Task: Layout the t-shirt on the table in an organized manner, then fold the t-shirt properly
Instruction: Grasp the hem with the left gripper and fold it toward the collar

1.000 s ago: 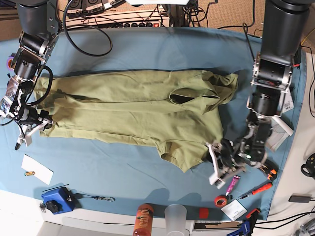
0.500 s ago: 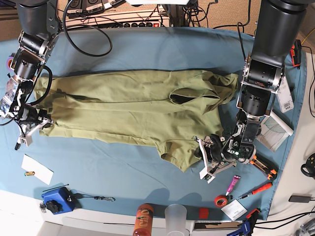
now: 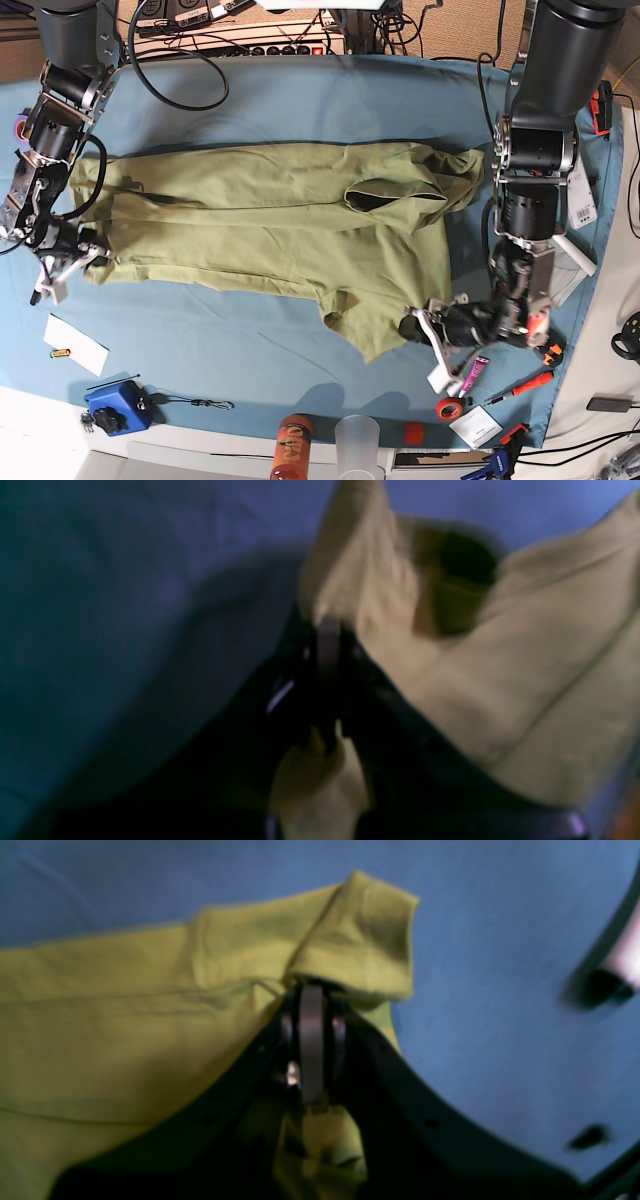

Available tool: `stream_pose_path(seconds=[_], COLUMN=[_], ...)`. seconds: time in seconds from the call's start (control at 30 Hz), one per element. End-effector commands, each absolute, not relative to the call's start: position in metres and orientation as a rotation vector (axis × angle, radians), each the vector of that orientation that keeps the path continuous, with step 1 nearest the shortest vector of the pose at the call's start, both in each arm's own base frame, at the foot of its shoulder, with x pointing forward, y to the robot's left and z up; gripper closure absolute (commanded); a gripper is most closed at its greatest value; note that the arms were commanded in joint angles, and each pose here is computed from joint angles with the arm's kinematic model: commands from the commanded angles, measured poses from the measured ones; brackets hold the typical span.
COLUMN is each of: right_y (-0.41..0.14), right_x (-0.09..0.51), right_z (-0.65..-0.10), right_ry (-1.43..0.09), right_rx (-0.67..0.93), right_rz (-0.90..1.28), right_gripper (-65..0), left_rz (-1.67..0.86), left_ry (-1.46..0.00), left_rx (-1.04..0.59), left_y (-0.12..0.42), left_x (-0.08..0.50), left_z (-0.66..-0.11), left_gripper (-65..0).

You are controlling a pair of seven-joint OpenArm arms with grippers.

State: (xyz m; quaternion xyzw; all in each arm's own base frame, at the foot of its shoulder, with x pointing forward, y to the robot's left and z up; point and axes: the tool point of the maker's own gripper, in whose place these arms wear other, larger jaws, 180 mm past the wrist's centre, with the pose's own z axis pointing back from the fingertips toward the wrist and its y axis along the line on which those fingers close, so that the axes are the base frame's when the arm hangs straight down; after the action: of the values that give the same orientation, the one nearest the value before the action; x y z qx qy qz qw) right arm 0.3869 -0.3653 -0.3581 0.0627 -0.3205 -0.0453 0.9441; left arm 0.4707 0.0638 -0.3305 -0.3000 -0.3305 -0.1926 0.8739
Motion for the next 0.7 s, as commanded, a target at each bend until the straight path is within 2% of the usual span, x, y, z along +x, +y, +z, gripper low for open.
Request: stream_pose_path(seconds=[0.0,0.1,0.4,0.67], right_y=[-0.375,-0.373,-0.343,-0.351], right_x=[0.401,0.404,0.395,0.351], right_z=[-0.329,-0.317,-0.302,-0.284], right_ry=[-0.731,-0.748,-0.791,-0.863], right_rx=[0.107,0.095,0.209,0.112], right_rz=[-0.079,-0.054,0.041,0.089], right_gripper=[0.0,0.0,0.0,0.0], left_rz=[-0.405,-0.369,-0.322,-0.232], left_ry=[-0.77,-0.753,-0.638,-0.695], left_rx=[-0.674,-0.786,-1.055,-1.18], left_y=[0.064,0.066,0.068,0.087], left_x=[0.485,0.477,0.437,0.425], left_z=[-0.298,-0.286,-0.278,-0.272], left_gripper=[0.0,0.0,0.0,0.0])
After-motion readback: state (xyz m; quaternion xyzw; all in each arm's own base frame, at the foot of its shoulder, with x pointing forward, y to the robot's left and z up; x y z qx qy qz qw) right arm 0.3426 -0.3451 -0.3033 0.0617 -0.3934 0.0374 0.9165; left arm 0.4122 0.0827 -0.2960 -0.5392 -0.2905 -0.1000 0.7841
